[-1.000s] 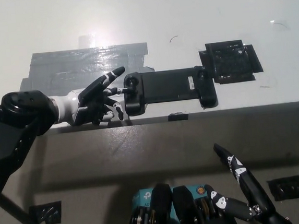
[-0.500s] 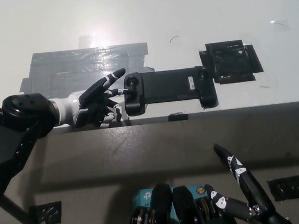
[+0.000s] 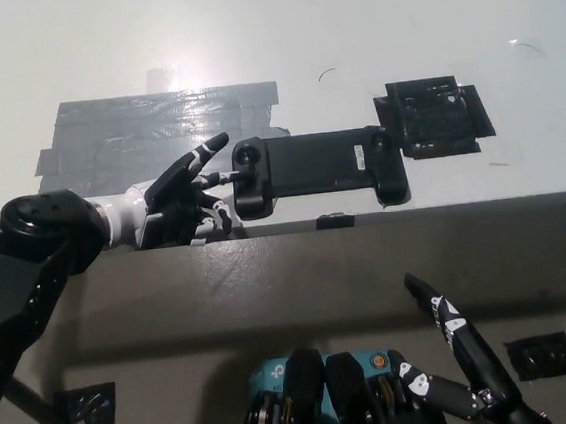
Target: A controller is being placed at the center of the desk near the left hand and the robot uses its left hand's index finger to press a button at the left area of the controller
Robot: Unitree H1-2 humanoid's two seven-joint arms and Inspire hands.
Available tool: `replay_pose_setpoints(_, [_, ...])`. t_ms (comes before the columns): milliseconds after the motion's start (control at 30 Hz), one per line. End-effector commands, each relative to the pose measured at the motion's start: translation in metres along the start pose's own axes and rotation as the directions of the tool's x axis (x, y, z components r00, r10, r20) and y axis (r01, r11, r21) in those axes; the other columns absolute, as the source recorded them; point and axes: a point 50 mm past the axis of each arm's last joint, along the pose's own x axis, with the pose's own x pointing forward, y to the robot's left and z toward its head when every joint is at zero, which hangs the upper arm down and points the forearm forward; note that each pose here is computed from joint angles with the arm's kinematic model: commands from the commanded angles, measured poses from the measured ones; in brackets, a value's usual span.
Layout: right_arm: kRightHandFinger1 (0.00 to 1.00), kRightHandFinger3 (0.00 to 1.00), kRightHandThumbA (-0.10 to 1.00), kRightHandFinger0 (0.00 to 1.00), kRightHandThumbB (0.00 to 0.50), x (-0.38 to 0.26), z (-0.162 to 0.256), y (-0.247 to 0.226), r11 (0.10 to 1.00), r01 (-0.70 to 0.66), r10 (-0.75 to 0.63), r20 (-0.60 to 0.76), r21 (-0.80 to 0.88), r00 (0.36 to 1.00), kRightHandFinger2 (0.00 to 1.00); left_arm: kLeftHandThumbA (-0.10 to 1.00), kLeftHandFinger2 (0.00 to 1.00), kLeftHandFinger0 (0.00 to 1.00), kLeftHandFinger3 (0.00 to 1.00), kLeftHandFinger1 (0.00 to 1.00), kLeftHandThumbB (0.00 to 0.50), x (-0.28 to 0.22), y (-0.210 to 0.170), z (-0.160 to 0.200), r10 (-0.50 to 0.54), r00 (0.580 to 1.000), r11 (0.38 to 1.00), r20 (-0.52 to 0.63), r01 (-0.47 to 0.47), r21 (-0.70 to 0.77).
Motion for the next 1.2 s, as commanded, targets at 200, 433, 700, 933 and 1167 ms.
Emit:
replay_pose_setpoints(200, [1.0, 1.0, 0.58, 1.0, 0.231, 0.002, 0.008, 0.002, 1.0, 0.0, -0.001, 0.044, 0.02, 0.999, 1.0, 1.0, 0.27, 0.0, 1.0, 0.0, 0.43, 0.004, -0.011, -0.053, -0.027, 0.991, 0.998, -0.134, 0.019, -0.067])
replay_pose_setpoints(433, [1.0, 1.0, 0.58, 1.0, 0.225, 0.004, 0.009, -0.002, 1.0, 0.005, -0.006, 0.052, 0.015, 0.999, 1.0, 1.0, 0.18, 0.0, 1.0, 0.0, 0.439, 0.007, -0.012, -0.047, -0.04, 0.992, 0.997, -0.12, 0.031, -0.075])
replay_pose_setpoints(700, [1.0, 1.0, 0.59, 1.0, 0.23, 0.013, 0.014, -0.008, 1.0, 0.013, -0.013, 0.075, 0.006, 0.997, 1.0, 1.0, 0.23, 0.0, 1.0, 0.0, 0.43, -0.017, -0.008, 0.033, -0.071, 0.994, 0.997, 0.086, 0.068, 0.043])
replay_pose_setpoints(933, [1.0, 1.0, 0.61, 1.0, 0.248, 0.024, 0.019, -0.01, 1.0, 0.022, -0.021, 0.097, -0.009, 0.995, 1.0, 1.0, 0.19, 0.0, 1.0, 0.0, 0.424, -0.048, -0.017, 0.101, -0.115, 0.95, 0.993, 0.29, 0.101, 0.063])
replay_pose_setpoints(1167, [1.0, 1.0, 0.6, 1.0, 0.255, 0.033, 0.024, -0.012, 1.0, 0.024, -0.023, 0.115, -0.005, 0.993, 1.0, 1.0, 0.32, 0.0, 1.0, 0.0, 0.408, -0.077, -0.02, 0.125, -0.128, 0.921, 0.991, 0.369, 0.11, 0.07])
